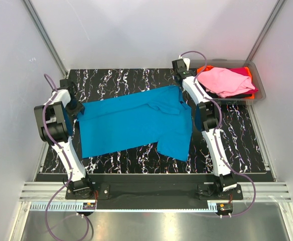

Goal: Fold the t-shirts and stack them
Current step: Fold the tshirt

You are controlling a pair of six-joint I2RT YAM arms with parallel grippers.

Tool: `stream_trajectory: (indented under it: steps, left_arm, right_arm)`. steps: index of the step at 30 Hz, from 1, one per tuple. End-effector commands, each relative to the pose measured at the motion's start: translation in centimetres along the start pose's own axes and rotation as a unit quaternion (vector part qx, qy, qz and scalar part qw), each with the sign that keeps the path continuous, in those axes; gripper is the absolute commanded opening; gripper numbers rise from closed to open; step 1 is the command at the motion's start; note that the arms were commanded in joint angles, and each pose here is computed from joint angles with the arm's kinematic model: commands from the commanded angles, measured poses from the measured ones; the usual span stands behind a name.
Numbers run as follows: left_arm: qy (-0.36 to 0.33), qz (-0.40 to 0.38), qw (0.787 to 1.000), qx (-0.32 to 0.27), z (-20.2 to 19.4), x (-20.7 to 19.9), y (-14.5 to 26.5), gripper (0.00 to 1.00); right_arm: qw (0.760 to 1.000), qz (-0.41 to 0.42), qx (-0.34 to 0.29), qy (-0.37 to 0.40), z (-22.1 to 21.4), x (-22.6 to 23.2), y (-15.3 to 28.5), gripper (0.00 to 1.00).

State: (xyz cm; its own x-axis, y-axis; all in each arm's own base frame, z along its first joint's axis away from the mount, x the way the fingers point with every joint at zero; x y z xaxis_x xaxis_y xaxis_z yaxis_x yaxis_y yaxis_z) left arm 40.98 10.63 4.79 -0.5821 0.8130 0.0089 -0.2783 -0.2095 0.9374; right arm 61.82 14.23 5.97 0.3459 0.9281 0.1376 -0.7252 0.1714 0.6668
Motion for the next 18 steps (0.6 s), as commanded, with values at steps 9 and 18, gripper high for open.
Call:
stream_trajectory:
  steps: [9, 18]
  left_arm:
    - [-0.009, -0.012, 0.999, -0.036, 0.1, 0.9, 3.6, 0.48]
    - [-0.030, -0.068, 0.995, -0.059, -2.2, -0.5, 7.6, 0.47]
  right_arm:
    - [0.997, 0.042, -0.058, -0.025, 8.2, 1.0, 8.1, 0.51]
    - [0.986, 0.162, 0.037, 0.016, 4.4, 5.8, 16.5, 0.62]
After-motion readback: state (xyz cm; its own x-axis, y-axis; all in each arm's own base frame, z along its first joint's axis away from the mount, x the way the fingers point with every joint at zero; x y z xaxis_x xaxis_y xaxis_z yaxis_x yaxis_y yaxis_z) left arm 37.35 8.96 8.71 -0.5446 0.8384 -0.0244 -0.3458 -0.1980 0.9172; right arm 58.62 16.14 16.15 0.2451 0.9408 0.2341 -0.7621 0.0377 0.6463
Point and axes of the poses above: each gripper's point midway between its finger pads, its own y axis back along the fingers, its own x axis along the line the jaws close on, z = x × y, the point moved 3 cm from there along y, back along the fingers, and after that the axes turned 12 degrees about -y, right-handed, at the moved point
